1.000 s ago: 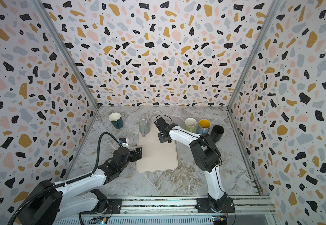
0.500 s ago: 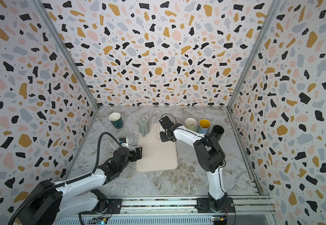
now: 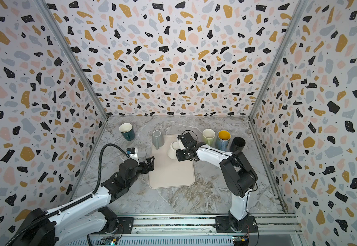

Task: Turn the mug right side up
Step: Pick up the mug from the tray.

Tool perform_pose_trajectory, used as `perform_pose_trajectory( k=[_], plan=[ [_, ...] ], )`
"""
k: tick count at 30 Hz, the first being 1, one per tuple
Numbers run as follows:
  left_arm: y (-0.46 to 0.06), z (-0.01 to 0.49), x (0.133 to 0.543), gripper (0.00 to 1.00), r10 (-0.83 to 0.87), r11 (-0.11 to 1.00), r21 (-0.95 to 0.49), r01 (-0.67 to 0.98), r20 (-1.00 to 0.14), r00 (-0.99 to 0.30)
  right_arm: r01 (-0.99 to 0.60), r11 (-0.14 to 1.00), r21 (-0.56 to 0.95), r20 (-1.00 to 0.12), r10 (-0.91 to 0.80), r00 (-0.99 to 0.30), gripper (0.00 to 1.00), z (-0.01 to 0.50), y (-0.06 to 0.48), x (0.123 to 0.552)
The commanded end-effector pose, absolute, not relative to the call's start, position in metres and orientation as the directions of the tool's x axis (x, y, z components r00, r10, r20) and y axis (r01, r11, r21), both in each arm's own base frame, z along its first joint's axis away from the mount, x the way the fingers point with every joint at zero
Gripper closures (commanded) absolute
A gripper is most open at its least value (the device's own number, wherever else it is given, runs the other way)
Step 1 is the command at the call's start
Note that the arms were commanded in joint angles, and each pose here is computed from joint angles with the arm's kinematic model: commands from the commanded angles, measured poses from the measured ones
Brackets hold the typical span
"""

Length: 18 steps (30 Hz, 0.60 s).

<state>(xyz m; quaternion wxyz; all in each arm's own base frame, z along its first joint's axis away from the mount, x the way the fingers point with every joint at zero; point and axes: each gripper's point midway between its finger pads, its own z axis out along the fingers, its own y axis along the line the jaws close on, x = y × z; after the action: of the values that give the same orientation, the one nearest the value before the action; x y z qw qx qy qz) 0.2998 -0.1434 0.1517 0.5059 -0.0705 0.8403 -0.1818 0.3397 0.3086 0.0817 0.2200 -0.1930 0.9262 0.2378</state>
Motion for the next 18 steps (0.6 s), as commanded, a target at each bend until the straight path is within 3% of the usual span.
perform_pose_trajectory(
  k=[1, 18],
  plan=[
    [-0.142, 0.195, 0.308, 0.00, -0.320, 0.921, -0.381, 0.076, -0.854, -0.410, -0.528, 0.737, 0.421, -0.634, -0.178, -0.753, 1.00, 0.143, 0.326, 0.345],
    [-0.174, 0.205, 0.309, 0.00, -0.400, 0.837, -0.523, 0.164, -0.787, -0.469, -0.552, 0.621, 0.557, -0.644, -0.096, -0.759, 1.00, 0.168, 0.315, 0.332]
  ],
)
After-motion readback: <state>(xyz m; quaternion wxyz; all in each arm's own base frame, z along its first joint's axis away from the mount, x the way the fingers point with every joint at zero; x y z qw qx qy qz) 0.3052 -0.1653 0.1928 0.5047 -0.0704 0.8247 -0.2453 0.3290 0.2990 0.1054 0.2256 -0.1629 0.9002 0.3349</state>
